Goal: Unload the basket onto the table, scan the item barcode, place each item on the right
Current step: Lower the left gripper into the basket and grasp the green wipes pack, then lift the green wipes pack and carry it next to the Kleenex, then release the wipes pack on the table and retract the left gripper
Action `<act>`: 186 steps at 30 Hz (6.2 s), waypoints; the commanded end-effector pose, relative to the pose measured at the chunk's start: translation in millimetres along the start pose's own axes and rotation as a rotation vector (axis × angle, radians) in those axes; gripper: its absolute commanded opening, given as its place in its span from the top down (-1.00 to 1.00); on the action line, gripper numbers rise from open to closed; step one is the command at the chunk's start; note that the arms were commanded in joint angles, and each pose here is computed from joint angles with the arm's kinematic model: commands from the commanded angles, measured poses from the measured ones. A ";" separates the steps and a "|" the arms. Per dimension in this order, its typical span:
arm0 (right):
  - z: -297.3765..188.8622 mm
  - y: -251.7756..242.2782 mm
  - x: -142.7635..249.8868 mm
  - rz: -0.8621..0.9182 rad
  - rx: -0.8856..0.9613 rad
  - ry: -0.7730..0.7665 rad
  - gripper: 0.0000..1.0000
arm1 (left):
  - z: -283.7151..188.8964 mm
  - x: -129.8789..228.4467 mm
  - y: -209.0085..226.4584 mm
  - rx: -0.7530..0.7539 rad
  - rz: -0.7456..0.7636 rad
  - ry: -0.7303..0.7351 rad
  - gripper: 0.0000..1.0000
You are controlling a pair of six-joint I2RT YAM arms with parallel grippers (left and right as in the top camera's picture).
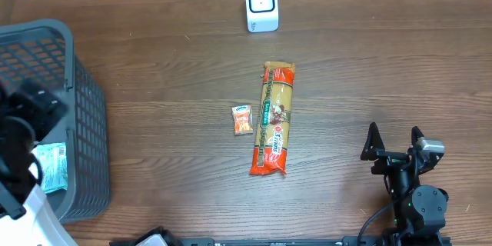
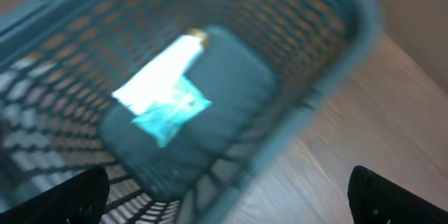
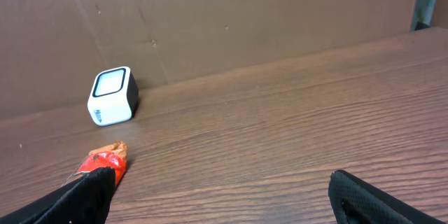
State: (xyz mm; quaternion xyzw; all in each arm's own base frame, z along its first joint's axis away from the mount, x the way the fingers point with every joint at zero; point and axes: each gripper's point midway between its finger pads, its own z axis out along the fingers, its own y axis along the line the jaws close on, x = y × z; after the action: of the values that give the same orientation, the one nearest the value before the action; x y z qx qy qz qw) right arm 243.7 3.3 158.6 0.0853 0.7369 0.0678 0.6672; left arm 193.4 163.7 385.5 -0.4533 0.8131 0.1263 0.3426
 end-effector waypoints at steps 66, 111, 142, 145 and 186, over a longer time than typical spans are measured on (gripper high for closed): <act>-2.7 -1.3 -9.8 -0.004 0.014 -0.023 -1.00 | 345.4 128.5 86.2 -0.053 0.223 0.535 0.92; -2.7 -1.3 -9.8 -0.004 0.014 -0.023 -1.00 | -84.9 1.2 -185.7 0.933 0.551 -0.011 0.92; -2.7 -1.3 -9.8 -0.004 0.014 -0.023 -1.00 | 159.9 340.7 -216.7 0.387 0.699 0.687 0.92; -2.7 -1.3 -9.8 -0.004 0.014 -0.023 -1.00 | 168.8 350.5 -212.7 0.376 0.653 0.689 0.46; -2.7 -1.3 -9.8 -0.004 0.014 -0.023 -1.00 | 7.4 -77.3 -35.8 0.163 0.096 -0.040 -1.00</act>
State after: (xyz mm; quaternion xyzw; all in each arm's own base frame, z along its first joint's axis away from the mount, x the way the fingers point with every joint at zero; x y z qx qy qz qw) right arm 243.6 3.2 159.2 0.0857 0.7367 0.0676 0.6673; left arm 271.0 159.1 442.4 -0.3177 0.8566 0.0617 0.4019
